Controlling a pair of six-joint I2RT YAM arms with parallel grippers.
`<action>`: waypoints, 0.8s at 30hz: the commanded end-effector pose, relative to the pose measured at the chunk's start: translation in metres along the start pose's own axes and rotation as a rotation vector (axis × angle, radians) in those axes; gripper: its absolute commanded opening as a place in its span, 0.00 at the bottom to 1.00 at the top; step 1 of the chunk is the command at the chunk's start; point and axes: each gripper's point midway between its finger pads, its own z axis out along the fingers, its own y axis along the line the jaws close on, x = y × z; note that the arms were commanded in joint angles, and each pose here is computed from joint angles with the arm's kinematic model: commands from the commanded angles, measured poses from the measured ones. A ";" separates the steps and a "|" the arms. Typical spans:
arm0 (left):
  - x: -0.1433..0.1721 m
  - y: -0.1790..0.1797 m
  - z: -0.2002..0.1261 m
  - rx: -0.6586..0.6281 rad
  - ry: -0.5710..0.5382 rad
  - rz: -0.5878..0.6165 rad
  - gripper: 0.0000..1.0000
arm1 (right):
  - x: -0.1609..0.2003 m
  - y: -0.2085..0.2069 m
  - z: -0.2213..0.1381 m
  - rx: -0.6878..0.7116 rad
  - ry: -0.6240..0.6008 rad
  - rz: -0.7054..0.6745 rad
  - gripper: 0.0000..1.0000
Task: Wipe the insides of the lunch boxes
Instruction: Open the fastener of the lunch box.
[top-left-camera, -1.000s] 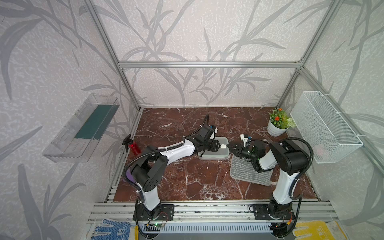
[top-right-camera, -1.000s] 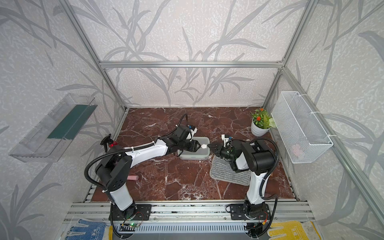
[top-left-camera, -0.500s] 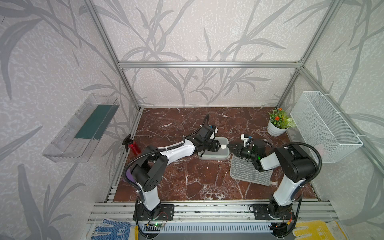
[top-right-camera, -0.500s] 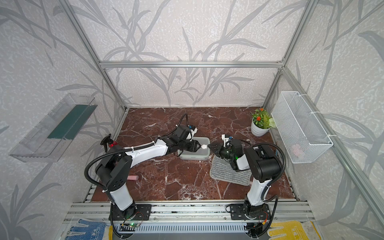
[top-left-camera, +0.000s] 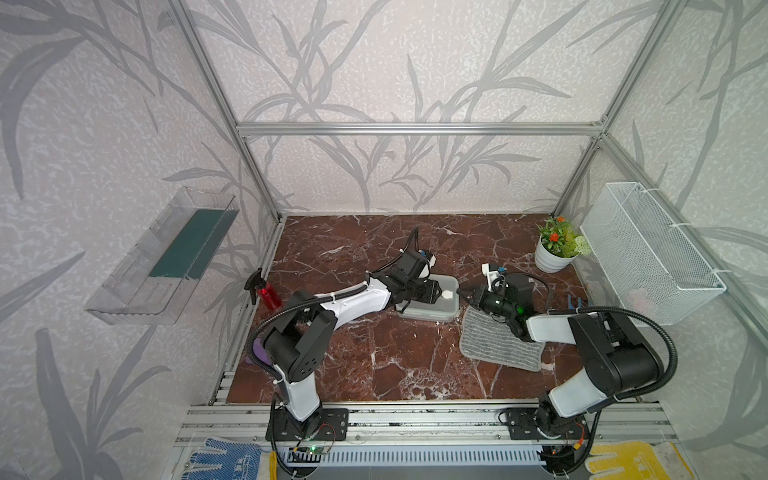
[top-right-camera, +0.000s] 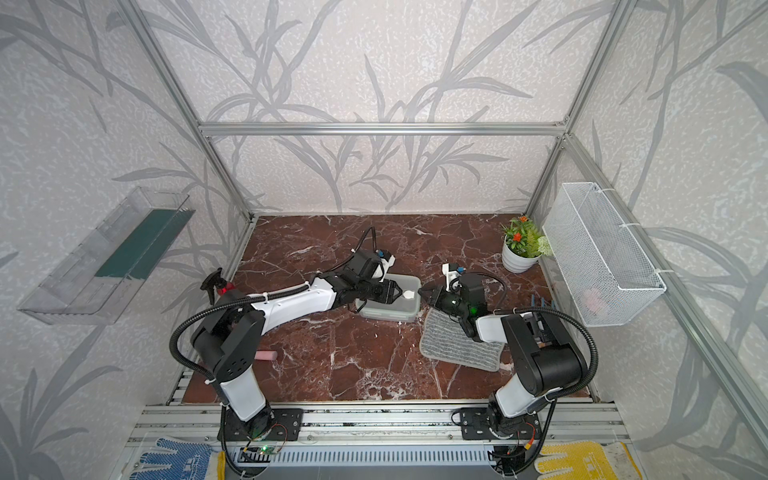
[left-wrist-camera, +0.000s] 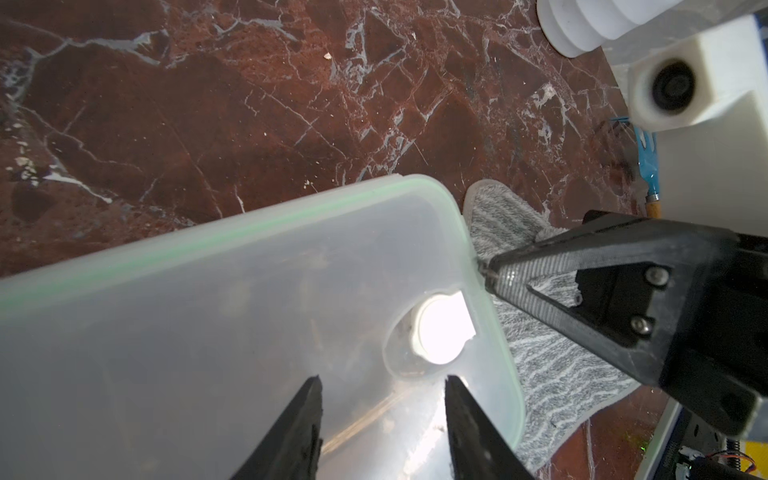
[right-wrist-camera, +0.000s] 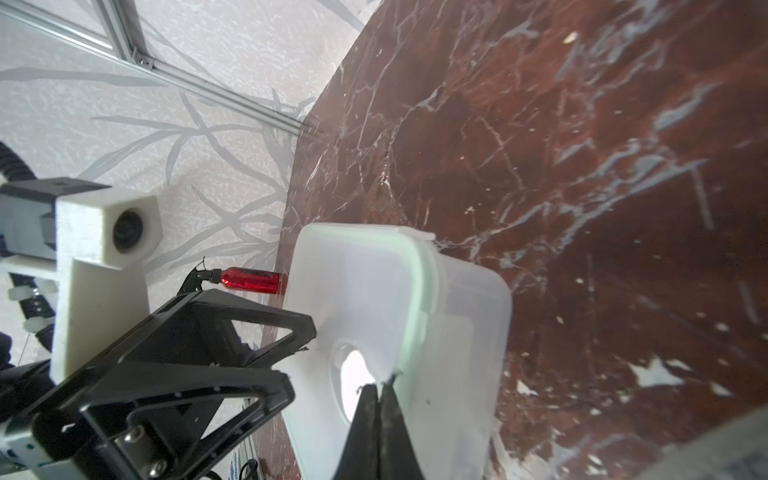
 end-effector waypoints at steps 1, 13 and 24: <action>0.154 0.086 0.014 -0.295 0.500 -0.119 0.50 | 0.003 0.009 0.000 -0.003 0.028 -0.047 0.00; 0.152 0.097 0.008 -0.274 0.493 -0.126 0.49 | 0.004 0.007 -0.011 -0.121 0.039 -0.019 0.57; 0.152 0.104 0.008 -0.252 0.503 -0.140 0.47 | 0.014 -0.003 0.010 -0.270 0.053 0.078 0.56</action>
